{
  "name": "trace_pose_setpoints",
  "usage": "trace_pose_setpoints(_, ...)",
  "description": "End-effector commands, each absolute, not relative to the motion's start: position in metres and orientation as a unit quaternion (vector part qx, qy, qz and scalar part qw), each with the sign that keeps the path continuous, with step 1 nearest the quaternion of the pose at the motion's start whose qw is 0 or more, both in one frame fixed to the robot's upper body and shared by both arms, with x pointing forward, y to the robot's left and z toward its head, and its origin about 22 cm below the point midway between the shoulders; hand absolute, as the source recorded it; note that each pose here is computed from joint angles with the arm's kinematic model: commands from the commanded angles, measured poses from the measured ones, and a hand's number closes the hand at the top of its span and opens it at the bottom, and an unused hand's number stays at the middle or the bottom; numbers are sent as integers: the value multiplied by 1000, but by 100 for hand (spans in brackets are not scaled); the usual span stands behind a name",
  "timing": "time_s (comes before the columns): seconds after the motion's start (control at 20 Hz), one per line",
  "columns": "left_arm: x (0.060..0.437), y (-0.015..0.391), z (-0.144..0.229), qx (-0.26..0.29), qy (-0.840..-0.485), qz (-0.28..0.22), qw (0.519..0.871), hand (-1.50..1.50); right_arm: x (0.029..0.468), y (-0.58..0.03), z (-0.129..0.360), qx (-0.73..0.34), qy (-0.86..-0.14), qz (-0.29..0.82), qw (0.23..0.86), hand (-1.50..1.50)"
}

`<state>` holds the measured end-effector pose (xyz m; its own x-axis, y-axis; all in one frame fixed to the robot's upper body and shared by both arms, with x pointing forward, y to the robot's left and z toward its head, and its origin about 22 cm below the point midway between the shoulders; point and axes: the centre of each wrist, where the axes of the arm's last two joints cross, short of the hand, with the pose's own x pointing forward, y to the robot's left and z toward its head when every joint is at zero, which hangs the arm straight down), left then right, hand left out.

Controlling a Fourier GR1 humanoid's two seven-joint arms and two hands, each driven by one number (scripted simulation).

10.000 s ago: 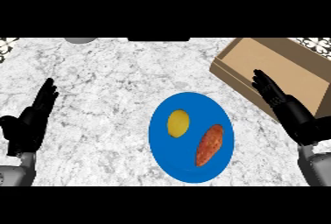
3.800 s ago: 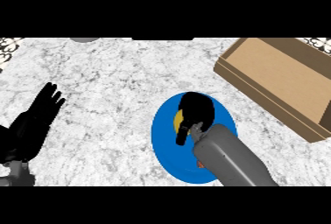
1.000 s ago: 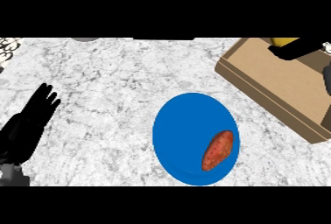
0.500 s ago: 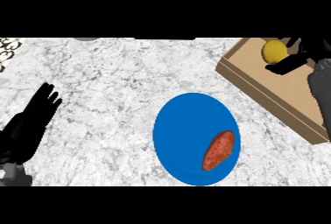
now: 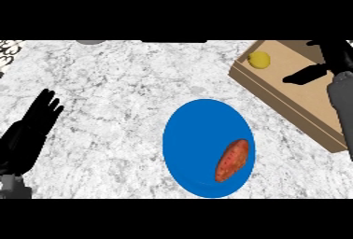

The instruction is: Pick the lemon from the plate and place it in the cardboard box

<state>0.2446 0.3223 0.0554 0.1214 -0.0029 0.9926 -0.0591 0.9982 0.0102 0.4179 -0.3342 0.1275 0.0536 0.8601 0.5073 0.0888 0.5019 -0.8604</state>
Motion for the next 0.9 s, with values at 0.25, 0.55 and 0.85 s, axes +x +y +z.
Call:
trace_pose_setpoints(0.25,251,327,53,23,-653,21,757,0,412,-369,153,-312,-717,61,621,-150)
trace_pose_setpoints(0.55,238,322,52,12,-665,19,747,0,393,-431,169,-318,-709,13,630,-150)
trace_pose_setpoints(0.85,254,330,60,28,-662,20,749,0,347,-501,169,-281,-727,-4,627,-150)
